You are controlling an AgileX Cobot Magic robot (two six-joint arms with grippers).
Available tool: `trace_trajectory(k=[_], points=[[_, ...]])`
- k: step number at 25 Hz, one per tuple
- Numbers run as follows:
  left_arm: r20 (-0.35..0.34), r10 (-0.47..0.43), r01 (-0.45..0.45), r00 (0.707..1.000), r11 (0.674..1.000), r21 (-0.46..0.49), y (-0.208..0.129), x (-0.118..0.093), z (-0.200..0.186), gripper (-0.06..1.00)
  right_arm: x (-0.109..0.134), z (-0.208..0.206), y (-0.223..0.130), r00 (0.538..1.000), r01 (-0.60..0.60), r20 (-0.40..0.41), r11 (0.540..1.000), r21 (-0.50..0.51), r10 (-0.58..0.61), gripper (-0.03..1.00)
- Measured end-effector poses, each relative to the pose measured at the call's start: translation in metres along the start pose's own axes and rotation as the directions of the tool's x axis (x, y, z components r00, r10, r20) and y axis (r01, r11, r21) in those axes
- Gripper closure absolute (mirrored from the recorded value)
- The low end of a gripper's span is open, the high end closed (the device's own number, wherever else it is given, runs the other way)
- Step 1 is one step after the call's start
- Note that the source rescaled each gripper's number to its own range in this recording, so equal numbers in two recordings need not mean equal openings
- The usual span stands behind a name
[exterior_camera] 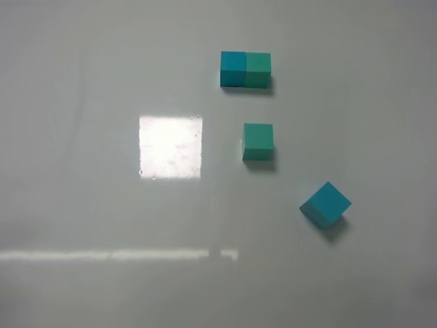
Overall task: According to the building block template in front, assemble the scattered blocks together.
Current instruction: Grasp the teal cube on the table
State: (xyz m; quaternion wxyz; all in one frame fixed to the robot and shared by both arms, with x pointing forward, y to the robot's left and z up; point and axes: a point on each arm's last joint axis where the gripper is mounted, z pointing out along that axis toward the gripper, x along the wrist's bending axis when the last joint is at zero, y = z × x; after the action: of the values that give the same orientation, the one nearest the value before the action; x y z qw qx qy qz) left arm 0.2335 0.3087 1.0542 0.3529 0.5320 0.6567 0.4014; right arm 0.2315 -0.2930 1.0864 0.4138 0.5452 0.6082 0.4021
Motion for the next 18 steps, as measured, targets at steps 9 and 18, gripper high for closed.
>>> trace_trajectory(k=[9,18], points=[[0.000,0.000,0.000,1.000,1.000,0.000,0.000,0.000,0.000,0.37,0.009,0.038,0.095,0.939,0.249,-0.266,0.964,0.089,-0.218,0.48],[0.000,0.003,-0.003,1.000,1.000,0.000,0.000,0.000,0.000,0.37,0.022,0.080,0.099,0.791,0.497,-0.463,0.862,0.105,-0.400,0.19]])
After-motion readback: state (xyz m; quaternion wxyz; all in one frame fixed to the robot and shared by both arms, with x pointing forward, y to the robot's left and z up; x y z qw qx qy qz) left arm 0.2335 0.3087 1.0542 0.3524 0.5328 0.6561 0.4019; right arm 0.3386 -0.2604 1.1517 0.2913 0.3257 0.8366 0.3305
